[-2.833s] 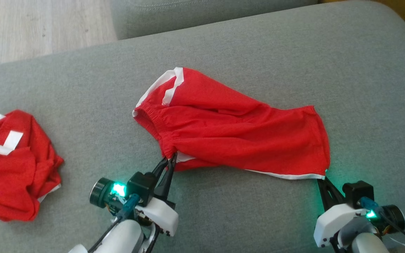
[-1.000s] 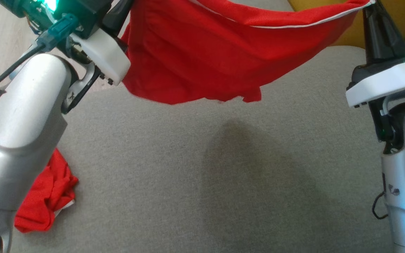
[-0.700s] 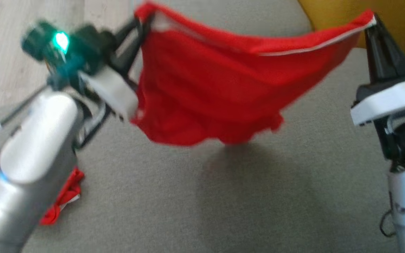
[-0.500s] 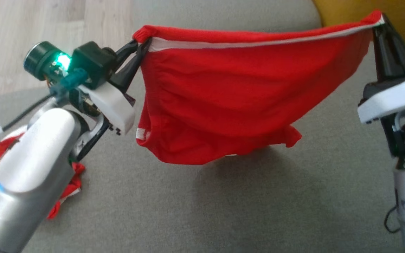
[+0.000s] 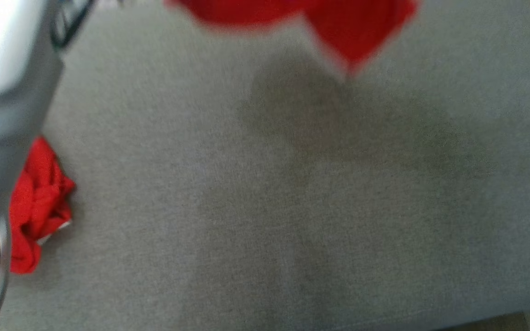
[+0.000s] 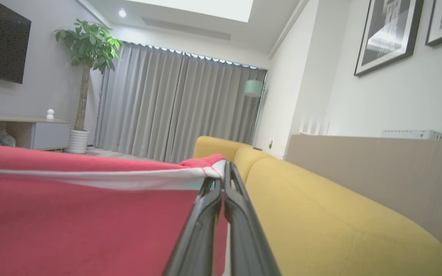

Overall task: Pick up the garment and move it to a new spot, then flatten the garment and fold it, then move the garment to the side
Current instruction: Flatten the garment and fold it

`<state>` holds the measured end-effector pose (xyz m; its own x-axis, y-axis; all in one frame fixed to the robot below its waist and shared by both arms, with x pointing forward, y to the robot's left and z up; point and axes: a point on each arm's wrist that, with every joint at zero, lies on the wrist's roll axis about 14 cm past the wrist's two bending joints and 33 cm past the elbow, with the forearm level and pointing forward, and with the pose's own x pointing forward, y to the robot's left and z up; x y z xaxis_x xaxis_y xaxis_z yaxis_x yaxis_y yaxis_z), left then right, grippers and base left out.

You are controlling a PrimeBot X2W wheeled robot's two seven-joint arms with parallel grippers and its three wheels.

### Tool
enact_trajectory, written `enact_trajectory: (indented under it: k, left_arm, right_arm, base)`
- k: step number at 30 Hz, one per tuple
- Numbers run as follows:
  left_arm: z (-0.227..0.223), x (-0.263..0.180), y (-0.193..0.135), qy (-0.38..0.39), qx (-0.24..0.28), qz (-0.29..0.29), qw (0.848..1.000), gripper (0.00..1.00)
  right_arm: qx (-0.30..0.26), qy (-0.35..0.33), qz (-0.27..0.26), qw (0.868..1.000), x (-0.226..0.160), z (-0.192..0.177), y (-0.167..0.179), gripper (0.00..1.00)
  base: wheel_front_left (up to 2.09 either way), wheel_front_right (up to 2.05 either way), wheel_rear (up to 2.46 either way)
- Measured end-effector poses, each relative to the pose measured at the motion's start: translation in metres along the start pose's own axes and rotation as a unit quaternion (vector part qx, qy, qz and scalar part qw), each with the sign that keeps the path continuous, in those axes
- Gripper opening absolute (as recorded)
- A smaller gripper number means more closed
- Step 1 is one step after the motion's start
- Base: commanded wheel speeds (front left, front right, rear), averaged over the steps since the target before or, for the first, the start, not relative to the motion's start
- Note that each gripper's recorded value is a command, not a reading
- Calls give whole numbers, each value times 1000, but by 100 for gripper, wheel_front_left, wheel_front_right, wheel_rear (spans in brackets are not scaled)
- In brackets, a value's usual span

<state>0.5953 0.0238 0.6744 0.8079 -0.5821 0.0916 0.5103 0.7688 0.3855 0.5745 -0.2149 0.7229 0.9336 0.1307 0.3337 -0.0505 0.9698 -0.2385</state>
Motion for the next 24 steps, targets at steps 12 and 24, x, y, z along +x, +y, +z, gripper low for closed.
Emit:
enact_trajectory:
  k: [12,24]
  left_arm:
    - [-43,47,-6,-48,-50,21,997,0]
    - [-139,-28,-117,76,-88,-85,990,0]
  right_arm:
    - [0,76,-22,997,12,-104,-6,0]
    - [-15,315,53,948,-123,-230,31,0]
  base:
    - [0,0,0]
    - [0,0,0]
